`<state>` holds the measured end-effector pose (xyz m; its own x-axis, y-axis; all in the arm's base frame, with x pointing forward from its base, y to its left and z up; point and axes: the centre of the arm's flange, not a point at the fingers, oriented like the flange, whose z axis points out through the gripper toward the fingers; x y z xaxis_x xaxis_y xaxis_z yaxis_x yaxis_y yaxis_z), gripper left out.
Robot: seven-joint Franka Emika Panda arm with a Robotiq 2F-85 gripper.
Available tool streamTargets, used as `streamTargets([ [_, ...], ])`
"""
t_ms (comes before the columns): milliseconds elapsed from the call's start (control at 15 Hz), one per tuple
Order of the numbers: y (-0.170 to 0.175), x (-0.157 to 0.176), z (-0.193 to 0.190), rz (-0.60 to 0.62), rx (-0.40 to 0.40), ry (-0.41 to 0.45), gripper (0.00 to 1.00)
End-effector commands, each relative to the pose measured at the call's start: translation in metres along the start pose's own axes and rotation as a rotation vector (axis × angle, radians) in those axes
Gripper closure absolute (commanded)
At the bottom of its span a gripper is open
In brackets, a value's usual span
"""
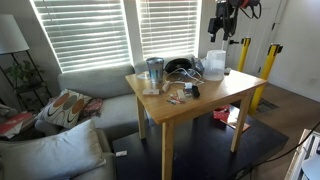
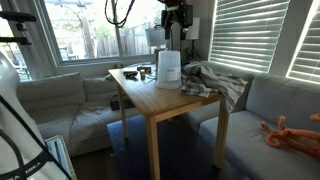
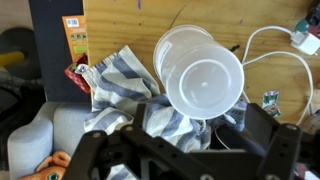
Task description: Flip the upside down positioned frost flex cup clockwise twice to position it upright on the table
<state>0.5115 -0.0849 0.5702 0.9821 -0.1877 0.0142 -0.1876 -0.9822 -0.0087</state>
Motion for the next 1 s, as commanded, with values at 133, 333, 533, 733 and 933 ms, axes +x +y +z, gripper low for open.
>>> streamTargets([
  [133,0.007,0.042,0.017,0.100,0.000,-0.204,0.00],
  [333,0.010,0.055,0.030,0.114,0.034,-0.271,0.00],
  [533,0.012,0.067,0.038,0.126,0.101,-0.301,0.00],
  [733,0.016,0.075,0.048,0.147,0.126,-0.347,0.00],
  [933,0.020,0.079,0.057,0.156,0.139,-0.417,0.00],
])
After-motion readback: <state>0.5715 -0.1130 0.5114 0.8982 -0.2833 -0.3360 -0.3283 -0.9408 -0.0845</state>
